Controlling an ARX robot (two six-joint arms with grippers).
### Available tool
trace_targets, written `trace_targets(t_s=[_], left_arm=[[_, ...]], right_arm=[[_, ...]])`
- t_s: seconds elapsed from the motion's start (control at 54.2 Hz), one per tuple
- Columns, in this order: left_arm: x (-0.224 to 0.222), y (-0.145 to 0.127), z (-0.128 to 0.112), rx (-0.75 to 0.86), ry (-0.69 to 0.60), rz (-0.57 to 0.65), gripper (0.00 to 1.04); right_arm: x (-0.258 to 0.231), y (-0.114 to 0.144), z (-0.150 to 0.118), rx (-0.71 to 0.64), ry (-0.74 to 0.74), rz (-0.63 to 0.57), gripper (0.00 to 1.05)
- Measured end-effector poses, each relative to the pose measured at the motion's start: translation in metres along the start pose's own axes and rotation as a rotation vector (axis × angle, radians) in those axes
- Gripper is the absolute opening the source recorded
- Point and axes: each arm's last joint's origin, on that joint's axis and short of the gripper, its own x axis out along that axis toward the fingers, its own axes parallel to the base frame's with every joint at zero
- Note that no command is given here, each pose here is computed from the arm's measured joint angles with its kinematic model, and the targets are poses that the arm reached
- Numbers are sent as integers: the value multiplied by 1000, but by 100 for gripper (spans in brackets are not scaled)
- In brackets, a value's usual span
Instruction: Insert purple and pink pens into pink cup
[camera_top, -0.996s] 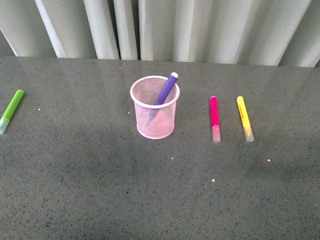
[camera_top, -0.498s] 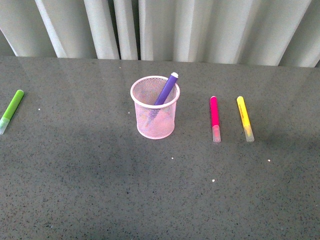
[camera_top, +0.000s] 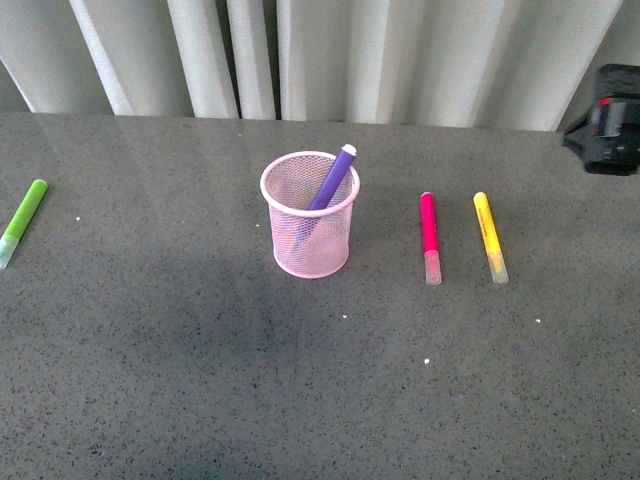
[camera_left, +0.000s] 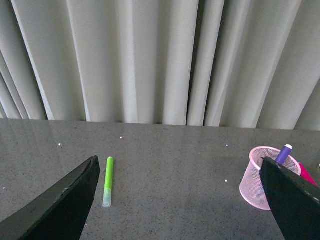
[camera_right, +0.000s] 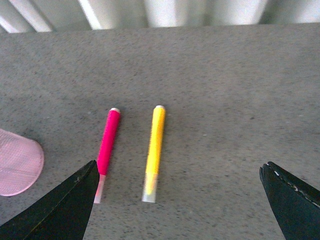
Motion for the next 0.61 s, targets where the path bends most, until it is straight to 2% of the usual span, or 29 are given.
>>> trace_targets(t_s=[0.111, 0.295, 0.609], left_arm=[[0, 0, 0, 0, 0, 0, 98], [0, 0, 0, 0, 0, 0, 98], [0, 0, 0, 0, 0, 0, 98]], right_arm=[[29, 17, -5, 22, 77, 27, 98], [55, 31, -10, 21, 119, 11, 98], [91, 45, -7, 0, 159, -8, 98]])
